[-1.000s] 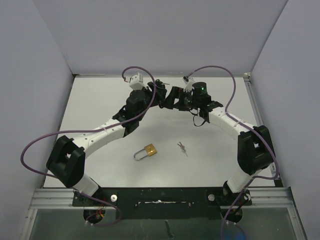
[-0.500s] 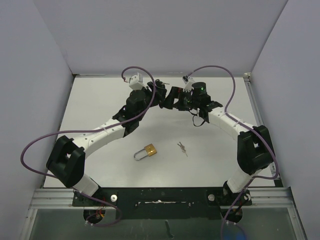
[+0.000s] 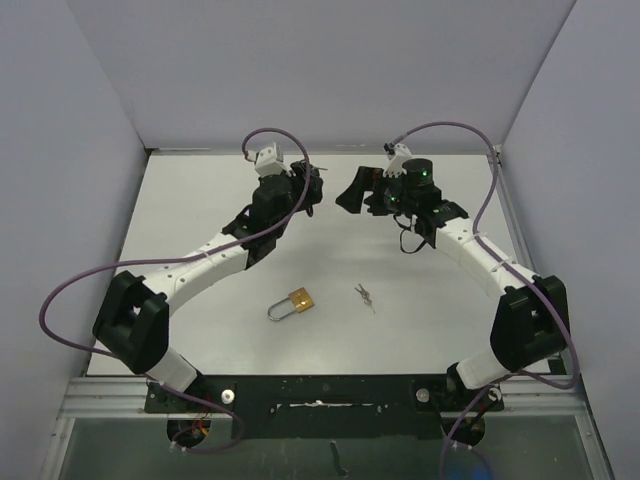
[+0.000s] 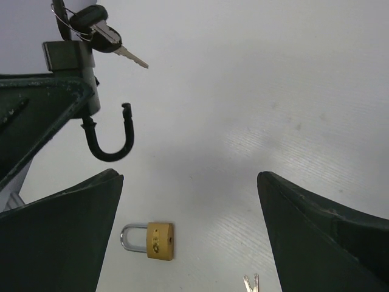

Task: Unlock with the key

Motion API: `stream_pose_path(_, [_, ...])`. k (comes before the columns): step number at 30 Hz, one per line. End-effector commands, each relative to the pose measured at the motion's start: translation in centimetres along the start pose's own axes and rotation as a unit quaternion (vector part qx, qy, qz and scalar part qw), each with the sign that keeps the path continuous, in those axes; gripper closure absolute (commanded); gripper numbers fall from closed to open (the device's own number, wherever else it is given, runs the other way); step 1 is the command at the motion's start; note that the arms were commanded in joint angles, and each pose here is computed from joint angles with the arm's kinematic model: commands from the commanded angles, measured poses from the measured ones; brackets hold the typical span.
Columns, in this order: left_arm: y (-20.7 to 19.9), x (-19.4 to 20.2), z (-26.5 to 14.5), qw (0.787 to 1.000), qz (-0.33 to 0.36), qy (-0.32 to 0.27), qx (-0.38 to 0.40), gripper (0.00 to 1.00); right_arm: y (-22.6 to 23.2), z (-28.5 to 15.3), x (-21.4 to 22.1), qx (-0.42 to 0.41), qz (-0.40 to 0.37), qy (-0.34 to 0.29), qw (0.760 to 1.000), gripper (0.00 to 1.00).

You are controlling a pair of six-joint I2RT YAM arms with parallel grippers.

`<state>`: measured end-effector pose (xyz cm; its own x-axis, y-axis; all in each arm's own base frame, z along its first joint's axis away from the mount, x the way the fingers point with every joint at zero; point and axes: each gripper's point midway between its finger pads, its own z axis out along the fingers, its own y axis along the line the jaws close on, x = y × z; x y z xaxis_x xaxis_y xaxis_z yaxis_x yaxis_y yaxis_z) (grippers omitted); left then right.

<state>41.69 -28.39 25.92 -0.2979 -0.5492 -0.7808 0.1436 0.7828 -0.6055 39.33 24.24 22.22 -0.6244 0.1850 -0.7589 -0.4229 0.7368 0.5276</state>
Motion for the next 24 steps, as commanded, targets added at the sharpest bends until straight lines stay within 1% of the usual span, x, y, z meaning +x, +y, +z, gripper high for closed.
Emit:
stream_pose_path(1, [-0.7, -6.4, 1.2, 0.996, 0.038, -0.069, -0.028, 1.0, -0.6, -3.2, -2.4, 0.047, -0.035, -0.03, 0.998, 0.02])
stream_pose_path(5, [2.3, -6.2, 2.6, 0.991, 0.093, -0.054, -0.079, 1.0, -1.3, -5.0, -2.5, 0.062, -0.037, -0.038, 0.997, 0.02])
stream_pose_path(9, [5.1, -6.0, 3.7, 0.977, 0.166, -0.045, -0.13, 1.0, -1.7, -6.2, -2.5, 0.064, -0.032, -0.041, 0.997, 0.02])
stream_pose_path(12, [7.1, -6.1, 4.5, 0.967, 0.198, -0.046, -0.156, 1.0, -2.0, -6.6, -2.5, 0.063, -0.032, -0.04, 0.997, 0.02])
stream_pose_path(18, [10.7, -6.0, 6.2, 0.953, 0.233, -0.025, -0.194, 1.0, -2.2, -7.0, -2.4, 0.058, -0.034, -0.033, 0.997, 0.02])
stream_pose_path(24, [14.1, -4.9, 7.9, 0.953, 0.224, -0.002, -0.204, 1.0, -2.5, -7.4, -2.2, 0.059, -0.031, -0.034, 0.997, 0.02])
